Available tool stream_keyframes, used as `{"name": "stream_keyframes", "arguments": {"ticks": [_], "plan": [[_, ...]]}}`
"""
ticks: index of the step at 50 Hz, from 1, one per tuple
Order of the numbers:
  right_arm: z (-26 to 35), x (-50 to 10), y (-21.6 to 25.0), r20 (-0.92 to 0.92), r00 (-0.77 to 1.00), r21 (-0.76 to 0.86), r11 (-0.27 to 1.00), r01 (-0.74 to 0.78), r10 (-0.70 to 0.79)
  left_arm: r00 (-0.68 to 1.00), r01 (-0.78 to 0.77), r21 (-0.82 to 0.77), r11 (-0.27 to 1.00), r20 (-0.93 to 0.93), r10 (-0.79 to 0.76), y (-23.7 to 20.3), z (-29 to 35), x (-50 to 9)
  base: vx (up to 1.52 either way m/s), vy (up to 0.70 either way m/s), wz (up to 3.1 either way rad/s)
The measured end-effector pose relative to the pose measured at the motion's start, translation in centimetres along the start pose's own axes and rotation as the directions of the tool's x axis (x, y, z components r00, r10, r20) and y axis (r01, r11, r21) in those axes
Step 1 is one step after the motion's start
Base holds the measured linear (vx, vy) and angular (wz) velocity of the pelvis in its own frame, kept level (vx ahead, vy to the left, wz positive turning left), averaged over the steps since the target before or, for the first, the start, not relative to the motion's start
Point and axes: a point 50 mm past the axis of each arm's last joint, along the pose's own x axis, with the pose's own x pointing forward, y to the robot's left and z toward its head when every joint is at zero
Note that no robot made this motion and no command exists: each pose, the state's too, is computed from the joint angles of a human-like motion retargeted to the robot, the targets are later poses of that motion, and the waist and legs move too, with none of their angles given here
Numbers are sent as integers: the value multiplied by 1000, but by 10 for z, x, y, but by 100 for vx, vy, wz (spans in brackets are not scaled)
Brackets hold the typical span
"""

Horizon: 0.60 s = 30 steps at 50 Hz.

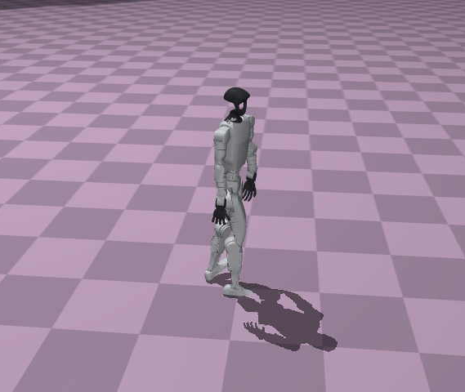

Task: In place motions

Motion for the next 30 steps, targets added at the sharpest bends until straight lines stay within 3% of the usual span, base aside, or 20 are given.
{"name": "stream_keyframes", "arguments": {"ticks": [15,30], "plan": [[-56,7,32,-138,983,102,989,-104,118,997,-32,70,997,-63,37,9,-6,-3,31,-19,177],[-4,4,17,65,996,-26,998,-63,64,960,-126,-217,968,-272,64,29,-91,-8,17,1,97]]}}
